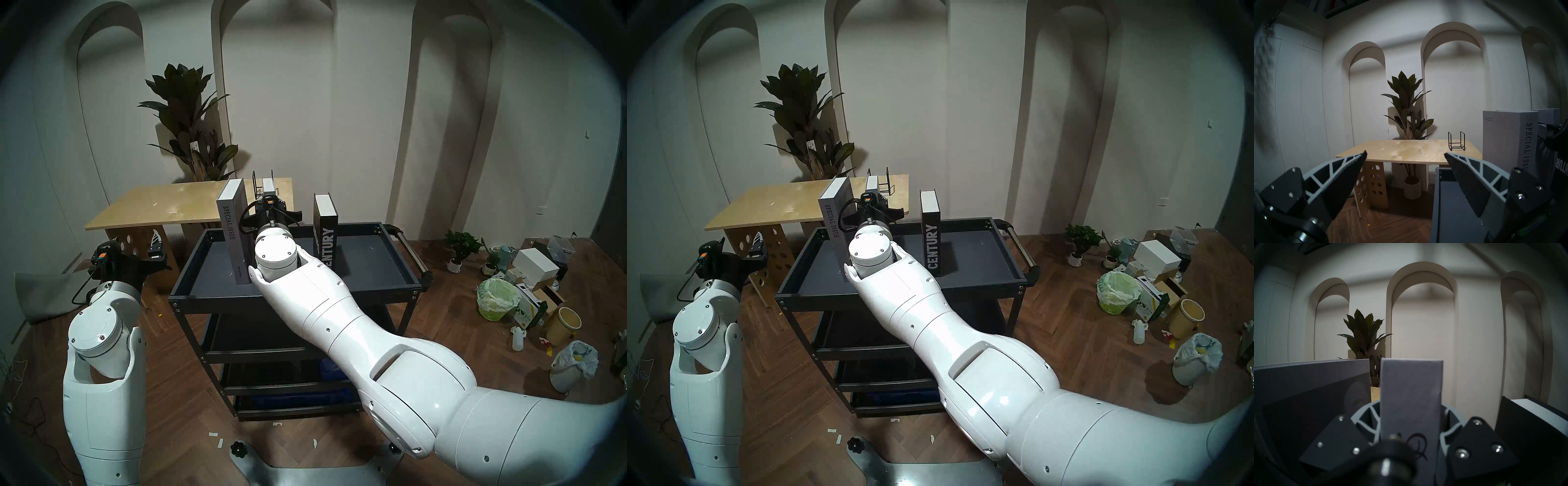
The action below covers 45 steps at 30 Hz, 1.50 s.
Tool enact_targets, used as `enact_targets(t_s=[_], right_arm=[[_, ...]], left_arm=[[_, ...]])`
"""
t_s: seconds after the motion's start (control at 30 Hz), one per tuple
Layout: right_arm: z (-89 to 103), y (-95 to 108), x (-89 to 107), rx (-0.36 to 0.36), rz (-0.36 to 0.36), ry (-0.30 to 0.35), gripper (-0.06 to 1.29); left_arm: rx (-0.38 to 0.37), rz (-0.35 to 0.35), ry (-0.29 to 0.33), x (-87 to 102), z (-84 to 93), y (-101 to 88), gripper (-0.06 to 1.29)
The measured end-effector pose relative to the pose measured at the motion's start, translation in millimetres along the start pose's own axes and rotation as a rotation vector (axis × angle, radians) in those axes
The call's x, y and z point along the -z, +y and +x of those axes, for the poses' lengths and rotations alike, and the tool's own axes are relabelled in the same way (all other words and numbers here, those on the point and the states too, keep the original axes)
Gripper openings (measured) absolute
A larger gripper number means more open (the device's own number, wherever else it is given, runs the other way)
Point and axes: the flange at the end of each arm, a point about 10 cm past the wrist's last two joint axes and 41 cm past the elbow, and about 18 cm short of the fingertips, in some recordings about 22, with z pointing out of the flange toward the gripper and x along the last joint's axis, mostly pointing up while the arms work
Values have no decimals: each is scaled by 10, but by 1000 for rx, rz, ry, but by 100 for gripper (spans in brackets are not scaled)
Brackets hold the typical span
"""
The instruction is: Sort the books onto the shelf by size, largest to the left
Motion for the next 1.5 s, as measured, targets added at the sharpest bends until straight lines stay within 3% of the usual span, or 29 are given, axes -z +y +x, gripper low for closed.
enact_targets(t_s=[0.3,0.63,1.07,1.5], right_arm=[[-138,-7,45,14,-10,-13,41],[-333,23,73,5,-17,21,41],[-326,22,90,-31,-37,19,41],[-310,16,175,-19,-35,11,41]], left_arm=[[15,-9,-4,-1,-7,8,123],[14,-6,-6,-1,-16,4,124],[9,-6,-5,0,-10,0,124],[11,-23,-5,2,-10,65,123]])
